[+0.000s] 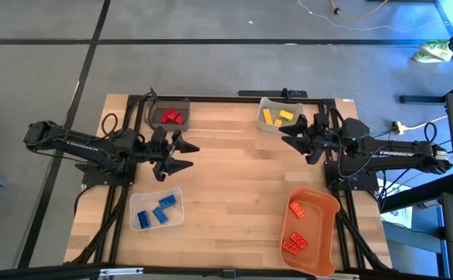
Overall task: Sort & place blocks by color
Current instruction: Return to Home Position
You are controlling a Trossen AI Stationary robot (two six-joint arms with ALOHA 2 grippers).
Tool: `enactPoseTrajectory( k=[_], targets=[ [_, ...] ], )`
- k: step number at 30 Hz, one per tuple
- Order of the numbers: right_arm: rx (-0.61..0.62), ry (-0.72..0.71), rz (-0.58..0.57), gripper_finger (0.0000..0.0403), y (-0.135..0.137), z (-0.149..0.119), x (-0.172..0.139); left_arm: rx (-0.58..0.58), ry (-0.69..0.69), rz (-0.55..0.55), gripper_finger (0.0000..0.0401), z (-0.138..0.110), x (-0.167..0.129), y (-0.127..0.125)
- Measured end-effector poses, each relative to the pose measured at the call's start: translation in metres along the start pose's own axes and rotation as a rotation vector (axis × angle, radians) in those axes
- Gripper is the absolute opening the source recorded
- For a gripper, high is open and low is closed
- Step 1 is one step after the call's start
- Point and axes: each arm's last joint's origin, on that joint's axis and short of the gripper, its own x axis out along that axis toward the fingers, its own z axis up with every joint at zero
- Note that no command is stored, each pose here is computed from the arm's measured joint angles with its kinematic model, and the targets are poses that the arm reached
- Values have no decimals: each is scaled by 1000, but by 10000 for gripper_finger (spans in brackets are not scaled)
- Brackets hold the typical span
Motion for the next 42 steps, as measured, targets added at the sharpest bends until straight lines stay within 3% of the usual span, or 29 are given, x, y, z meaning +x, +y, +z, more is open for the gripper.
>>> enactPoseTrajectory(
  k=[5,8,12,19,29,33,42],
  targets=[
    [1,2,1,210,0,0,0,-14,13,-25,286,0,0,-1],
    [2,4,2,210,0,0,0,13,11,-23,254,6,-5,2],
    [29,7,0,210,0,-1,0,89,-6,1,179,25,-26,5],
    [88,29,-13,210,-1,-3,0,163,26,70,15,32,-63,11],
    [82,27,-12,210,-1,-3,0,87,-85,48,0,-19,-83,20],
    [56,28,-12,210,-1,-3,0,100,-46,52,0,-35,-85,21],
    [61,41,10,210,-1,-3,0,123,38,77,0,-39,-103,24]
  ],
)
